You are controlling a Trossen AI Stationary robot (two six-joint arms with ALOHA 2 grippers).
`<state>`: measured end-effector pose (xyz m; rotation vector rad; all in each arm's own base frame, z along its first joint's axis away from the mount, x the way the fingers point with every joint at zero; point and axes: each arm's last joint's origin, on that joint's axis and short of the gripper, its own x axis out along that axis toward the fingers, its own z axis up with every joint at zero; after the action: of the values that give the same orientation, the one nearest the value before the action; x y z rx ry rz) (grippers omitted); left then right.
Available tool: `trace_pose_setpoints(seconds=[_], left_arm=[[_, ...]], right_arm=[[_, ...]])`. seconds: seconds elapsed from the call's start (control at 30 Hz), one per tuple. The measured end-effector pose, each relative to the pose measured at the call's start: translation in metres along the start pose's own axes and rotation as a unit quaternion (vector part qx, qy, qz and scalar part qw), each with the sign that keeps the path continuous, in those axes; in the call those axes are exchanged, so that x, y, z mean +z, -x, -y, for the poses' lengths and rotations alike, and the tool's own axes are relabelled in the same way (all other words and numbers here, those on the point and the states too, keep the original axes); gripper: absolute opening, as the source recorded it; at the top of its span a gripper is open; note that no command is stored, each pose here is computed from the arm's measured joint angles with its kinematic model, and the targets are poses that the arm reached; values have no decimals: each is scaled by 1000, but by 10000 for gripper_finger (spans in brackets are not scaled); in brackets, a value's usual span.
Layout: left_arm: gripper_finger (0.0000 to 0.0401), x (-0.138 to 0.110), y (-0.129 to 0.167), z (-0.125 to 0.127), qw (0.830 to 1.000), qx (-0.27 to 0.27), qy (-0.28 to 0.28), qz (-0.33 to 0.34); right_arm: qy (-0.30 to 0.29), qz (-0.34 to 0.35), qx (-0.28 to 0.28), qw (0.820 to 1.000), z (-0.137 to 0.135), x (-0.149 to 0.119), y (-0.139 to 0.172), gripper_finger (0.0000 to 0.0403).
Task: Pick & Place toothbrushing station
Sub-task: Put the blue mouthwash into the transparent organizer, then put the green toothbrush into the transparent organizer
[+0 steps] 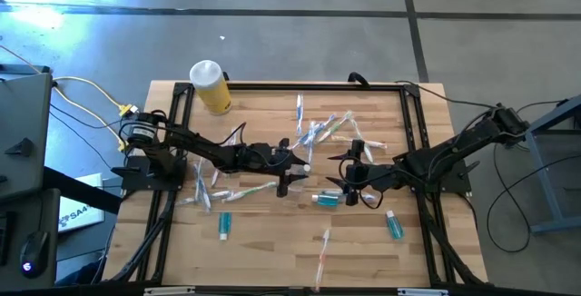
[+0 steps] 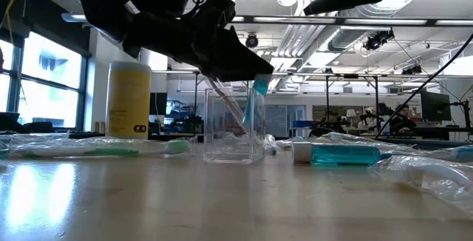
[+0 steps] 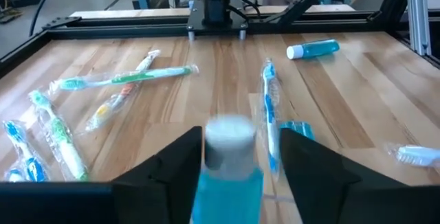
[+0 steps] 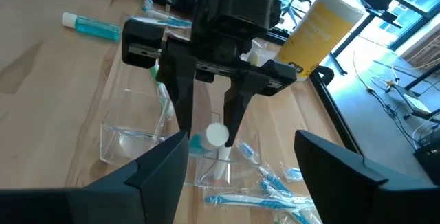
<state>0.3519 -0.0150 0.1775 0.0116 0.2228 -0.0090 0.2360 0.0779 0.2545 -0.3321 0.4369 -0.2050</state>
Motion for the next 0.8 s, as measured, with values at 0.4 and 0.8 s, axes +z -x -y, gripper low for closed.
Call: trace_pose_setpoints(seconds=[0.4, 0.8], left_arm=[[208, -1, 0, 0, 1000, 0, 3, -4], [209, 3, 1, 0, 1000, 0, 4, 12]], right_arm=[[0, 0, 0, 1000, 0, 0, 0, 259], [0, 0, 0, 1000, 0, 0, 0, 259]])
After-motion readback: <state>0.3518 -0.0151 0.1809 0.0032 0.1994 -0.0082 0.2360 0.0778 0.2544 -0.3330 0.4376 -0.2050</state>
